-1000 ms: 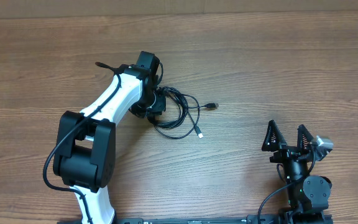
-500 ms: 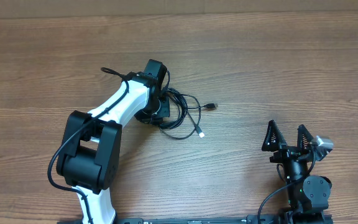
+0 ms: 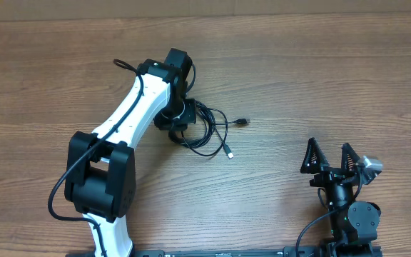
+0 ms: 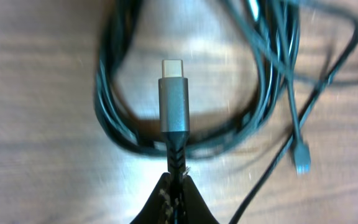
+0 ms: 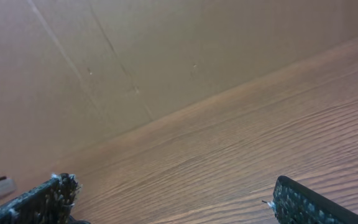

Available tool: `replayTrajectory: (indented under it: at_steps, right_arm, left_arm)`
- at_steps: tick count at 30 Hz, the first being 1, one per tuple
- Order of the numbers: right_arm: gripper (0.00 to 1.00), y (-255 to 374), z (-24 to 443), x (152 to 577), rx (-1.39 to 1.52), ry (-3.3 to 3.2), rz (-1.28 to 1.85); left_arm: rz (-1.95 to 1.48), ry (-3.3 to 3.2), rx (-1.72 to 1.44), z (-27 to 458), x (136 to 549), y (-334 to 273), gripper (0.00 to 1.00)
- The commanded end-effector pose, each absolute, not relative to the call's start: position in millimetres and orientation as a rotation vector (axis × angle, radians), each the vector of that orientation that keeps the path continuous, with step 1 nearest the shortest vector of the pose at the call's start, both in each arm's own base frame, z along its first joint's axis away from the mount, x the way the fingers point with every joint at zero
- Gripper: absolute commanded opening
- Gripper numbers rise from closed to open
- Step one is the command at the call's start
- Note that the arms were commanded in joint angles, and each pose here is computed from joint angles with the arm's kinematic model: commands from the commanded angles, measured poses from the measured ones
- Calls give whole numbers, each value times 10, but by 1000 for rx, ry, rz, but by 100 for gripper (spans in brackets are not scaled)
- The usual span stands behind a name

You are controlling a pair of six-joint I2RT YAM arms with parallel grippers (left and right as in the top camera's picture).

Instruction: Untangle cables

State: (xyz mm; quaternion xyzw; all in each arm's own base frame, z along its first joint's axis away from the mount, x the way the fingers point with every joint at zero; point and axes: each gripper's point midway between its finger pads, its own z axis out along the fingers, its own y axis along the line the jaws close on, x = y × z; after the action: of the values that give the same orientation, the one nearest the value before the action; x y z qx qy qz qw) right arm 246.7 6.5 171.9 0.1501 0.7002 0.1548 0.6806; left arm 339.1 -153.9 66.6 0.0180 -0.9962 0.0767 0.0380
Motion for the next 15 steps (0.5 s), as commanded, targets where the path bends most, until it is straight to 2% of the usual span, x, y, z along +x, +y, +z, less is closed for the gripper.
replayTrajectory:
  at_steps: [1,10,15]
  right_arm:
    - [100,57,1690,2470,343,1573,348]
    - [100,57,1690,2470,343,1573,348]
    - [100,57,1690,2470,343,1573,348]
  left_arm:
    - [295,-2979,9,645,3177,-1671,4]
    - [218,-2843,-84,379,2590,-1889,4]
    - [193,-2813,-167,334,2396,-2014,9]
